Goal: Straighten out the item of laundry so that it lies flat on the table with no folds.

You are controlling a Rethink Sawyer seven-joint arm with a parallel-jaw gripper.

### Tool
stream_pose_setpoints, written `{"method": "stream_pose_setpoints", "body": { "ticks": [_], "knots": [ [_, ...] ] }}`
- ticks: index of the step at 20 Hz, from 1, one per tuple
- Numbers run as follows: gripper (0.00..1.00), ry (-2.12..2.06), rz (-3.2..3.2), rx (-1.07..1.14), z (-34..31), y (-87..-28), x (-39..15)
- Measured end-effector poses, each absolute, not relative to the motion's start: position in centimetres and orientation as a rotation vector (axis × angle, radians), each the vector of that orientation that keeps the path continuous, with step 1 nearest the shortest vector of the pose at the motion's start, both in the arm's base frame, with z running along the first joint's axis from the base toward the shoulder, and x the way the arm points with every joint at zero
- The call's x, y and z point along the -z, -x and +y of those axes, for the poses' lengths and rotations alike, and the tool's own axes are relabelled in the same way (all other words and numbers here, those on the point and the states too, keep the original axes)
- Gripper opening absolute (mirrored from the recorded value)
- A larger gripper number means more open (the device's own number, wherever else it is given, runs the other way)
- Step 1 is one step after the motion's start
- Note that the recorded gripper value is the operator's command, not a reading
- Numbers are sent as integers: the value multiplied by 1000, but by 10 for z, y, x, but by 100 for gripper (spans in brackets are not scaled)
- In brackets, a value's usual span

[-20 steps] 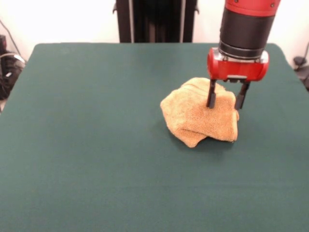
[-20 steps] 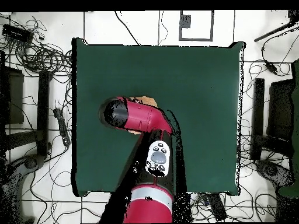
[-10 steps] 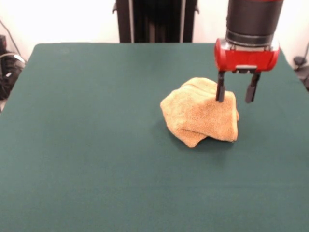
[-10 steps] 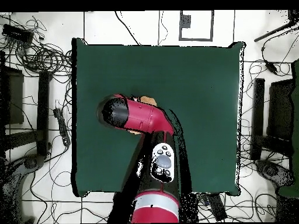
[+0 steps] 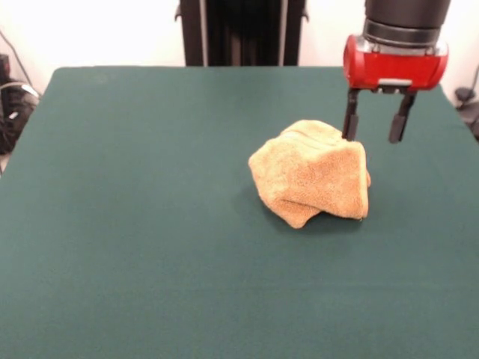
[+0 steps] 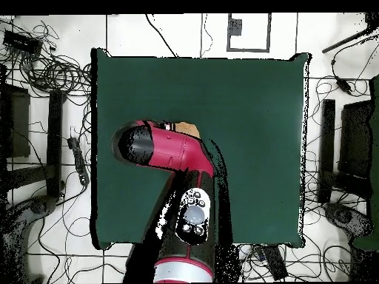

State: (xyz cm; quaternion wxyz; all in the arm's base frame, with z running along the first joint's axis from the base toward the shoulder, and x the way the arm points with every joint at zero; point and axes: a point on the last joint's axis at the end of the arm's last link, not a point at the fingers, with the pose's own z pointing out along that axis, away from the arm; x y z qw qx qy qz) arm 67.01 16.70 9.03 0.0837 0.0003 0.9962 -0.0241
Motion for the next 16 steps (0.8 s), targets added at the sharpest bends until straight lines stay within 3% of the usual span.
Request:
{"method": "stream_pose_setpoints", "body": {
  "ticks": [16],
  "knots": [
    [100,11,3024,86,169,-658,-68]
  ]
}}
